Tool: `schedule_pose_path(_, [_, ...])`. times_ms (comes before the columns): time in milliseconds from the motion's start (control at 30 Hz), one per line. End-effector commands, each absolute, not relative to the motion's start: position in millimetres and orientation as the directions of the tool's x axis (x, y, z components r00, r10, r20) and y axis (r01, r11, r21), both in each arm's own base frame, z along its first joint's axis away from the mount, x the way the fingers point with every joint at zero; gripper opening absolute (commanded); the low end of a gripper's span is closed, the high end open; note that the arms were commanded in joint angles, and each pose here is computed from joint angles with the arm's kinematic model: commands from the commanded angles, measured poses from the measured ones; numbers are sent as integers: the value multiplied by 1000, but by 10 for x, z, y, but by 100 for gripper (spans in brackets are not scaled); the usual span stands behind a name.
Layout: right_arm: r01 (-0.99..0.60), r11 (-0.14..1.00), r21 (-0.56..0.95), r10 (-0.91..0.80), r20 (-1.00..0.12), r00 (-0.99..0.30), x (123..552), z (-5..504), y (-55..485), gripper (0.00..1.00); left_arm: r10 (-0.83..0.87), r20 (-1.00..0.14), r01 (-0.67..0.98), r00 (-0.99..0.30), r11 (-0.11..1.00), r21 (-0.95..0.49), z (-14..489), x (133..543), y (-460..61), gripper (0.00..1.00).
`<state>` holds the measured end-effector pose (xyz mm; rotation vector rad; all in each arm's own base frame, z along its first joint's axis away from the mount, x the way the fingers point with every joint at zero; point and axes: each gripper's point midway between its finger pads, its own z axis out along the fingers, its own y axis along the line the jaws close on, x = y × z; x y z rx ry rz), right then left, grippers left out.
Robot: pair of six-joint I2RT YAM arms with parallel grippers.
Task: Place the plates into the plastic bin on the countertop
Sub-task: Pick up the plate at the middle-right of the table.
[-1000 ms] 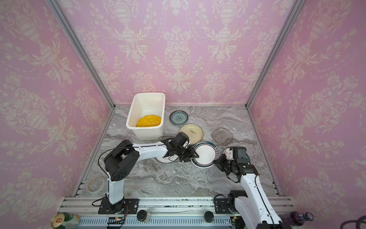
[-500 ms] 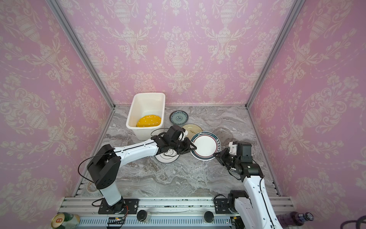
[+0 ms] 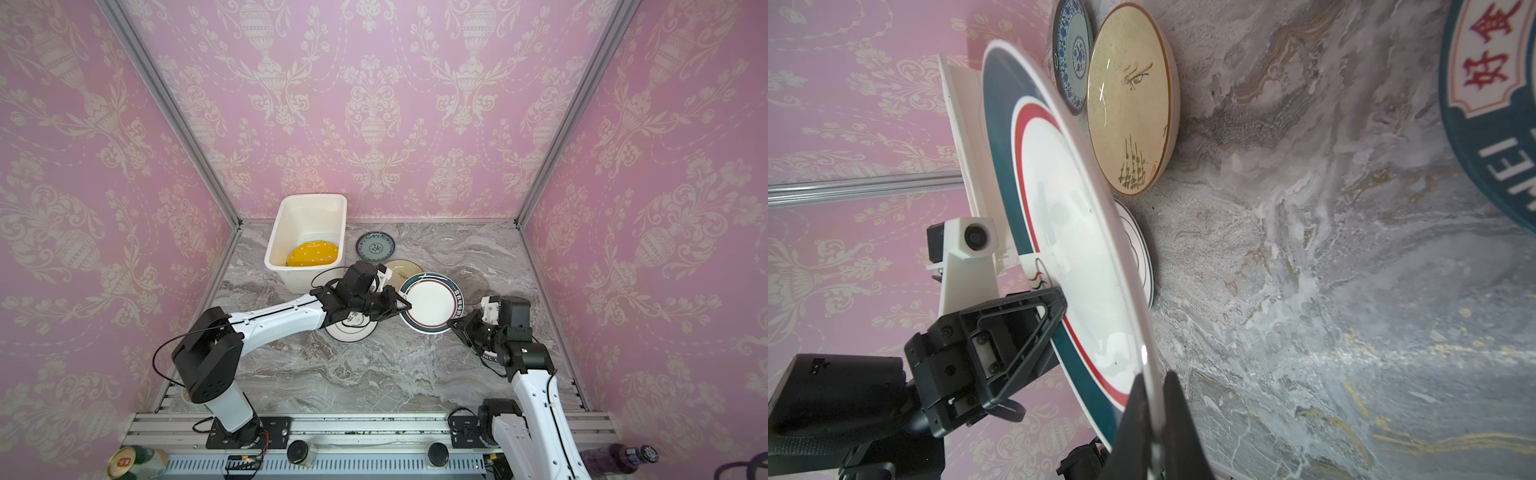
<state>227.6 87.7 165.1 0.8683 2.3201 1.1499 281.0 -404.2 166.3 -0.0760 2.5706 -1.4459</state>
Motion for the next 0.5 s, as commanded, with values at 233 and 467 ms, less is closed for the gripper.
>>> schedule_pose_path(233, [259, 487, 834, 606, -109, -788, 2220, 1859, 1025, 36, -64, -256, 204, -965, 438, -876, 2161, 2625, -4176, 0])
schedule_pose_path(467, [209, 496, 843, 606, -163, -779, 2299, 2122, 1011, 62, -96, -299, 220, -949, 474, -853, 2349, 2702, -4030, 0])
